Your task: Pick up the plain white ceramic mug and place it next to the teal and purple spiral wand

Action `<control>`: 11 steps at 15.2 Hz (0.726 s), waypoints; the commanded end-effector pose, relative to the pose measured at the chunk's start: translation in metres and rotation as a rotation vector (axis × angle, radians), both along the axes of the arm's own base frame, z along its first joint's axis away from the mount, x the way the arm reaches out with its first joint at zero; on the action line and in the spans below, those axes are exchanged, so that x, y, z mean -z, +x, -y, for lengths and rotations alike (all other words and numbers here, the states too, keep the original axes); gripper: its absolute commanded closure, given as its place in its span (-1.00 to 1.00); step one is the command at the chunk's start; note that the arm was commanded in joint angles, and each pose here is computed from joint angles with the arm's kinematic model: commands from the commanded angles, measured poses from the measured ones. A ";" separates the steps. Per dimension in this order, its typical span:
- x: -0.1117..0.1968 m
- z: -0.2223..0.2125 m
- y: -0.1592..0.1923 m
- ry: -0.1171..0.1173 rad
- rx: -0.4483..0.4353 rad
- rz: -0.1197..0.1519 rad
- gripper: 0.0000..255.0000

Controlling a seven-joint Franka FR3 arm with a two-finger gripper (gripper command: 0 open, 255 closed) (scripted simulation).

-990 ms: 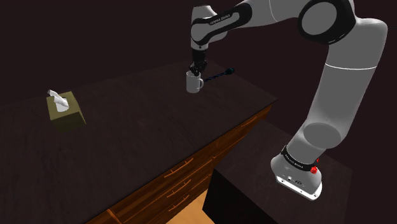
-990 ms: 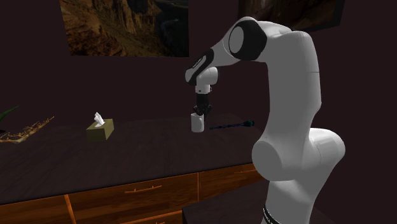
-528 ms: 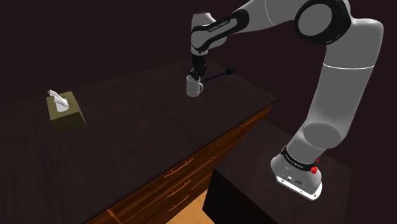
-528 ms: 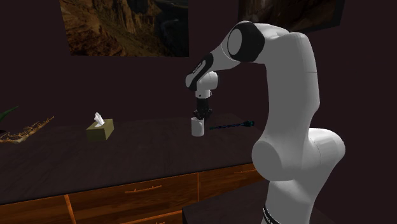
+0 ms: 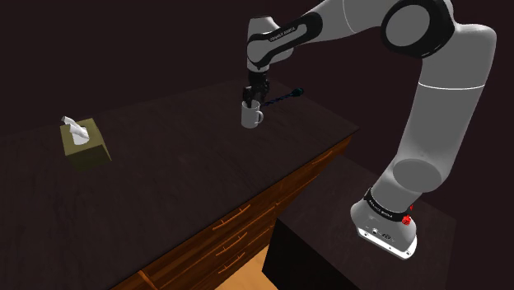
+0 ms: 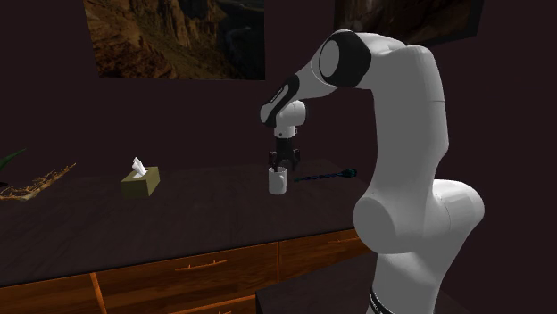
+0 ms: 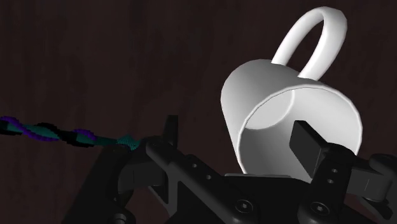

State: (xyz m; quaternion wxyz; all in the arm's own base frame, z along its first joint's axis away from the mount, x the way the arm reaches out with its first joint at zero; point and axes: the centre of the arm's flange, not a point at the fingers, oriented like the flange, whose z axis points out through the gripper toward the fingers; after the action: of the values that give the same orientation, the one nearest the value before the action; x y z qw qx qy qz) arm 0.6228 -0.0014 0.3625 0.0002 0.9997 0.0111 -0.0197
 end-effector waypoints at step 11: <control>-0.050 0.000 0.002 0.000 0.000 0.000 -1.00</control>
State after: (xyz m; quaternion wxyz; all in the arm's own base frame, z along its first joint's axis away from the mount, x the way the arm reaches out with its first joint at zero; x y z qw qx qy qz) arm 0.6249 -0.0014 0.4121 0.0002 0.9997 0.0111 -0.0195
